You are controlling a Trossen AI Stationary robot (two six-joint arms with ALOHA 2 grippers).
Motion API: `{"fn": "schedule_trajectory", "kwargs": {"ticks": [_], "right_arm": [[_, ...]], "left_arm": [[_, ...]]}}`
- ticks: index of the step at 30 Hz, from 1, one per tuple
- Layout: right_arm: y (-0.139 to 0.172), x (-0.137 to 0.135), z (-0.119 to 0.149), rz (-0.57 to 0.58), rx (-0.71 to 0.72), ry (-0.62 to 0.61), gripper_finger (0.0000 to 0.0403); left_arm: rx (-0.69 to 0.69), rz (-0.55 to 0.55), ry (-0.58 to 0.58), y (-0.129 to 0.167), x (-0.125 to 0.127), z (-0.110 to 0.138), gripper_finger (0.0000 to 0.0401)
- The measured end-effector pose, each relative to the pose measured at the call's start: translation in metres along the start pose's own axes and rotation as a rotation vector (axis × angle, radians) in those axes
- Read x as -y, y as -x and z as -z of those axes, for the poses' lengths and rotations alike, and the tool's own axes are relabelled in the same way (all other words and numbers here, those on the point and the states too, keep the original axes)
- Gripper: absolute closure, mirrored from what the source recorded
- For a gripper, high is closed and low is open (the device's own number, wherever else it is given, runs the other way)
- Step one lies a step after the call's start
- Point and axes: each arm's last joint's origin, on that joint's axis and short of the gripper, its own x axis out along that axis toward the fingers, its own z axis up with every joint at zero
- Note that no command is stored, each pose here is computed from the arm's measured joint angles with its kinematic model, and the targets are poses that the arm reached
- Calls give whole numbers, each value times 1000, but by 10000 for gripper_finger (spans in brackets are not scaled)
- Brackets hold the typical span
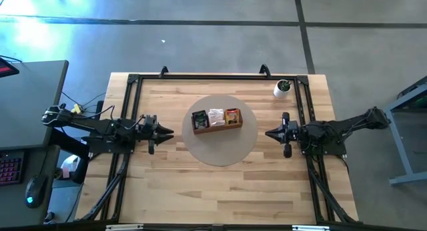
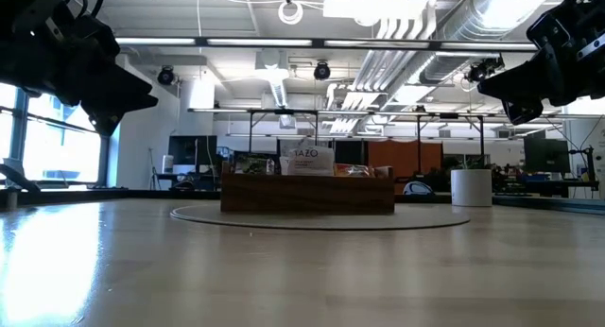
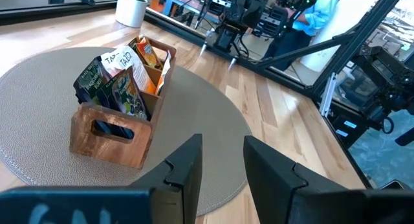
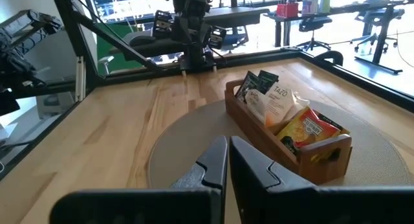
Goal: Pick & Place Tea
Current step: Return to Home Position
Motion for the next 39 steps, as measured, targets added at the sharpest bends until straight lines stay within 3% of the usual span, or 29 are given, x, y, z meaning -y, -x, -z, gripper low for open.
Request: {"fn": "schedule_trajectory", "kwargs": {"ticks": [39], "right_arm": [[0, 0, 0, -1, -1, 1, 386]], "left_arm": [[0, 0, 0, 0, 0, 0, 289]]}}
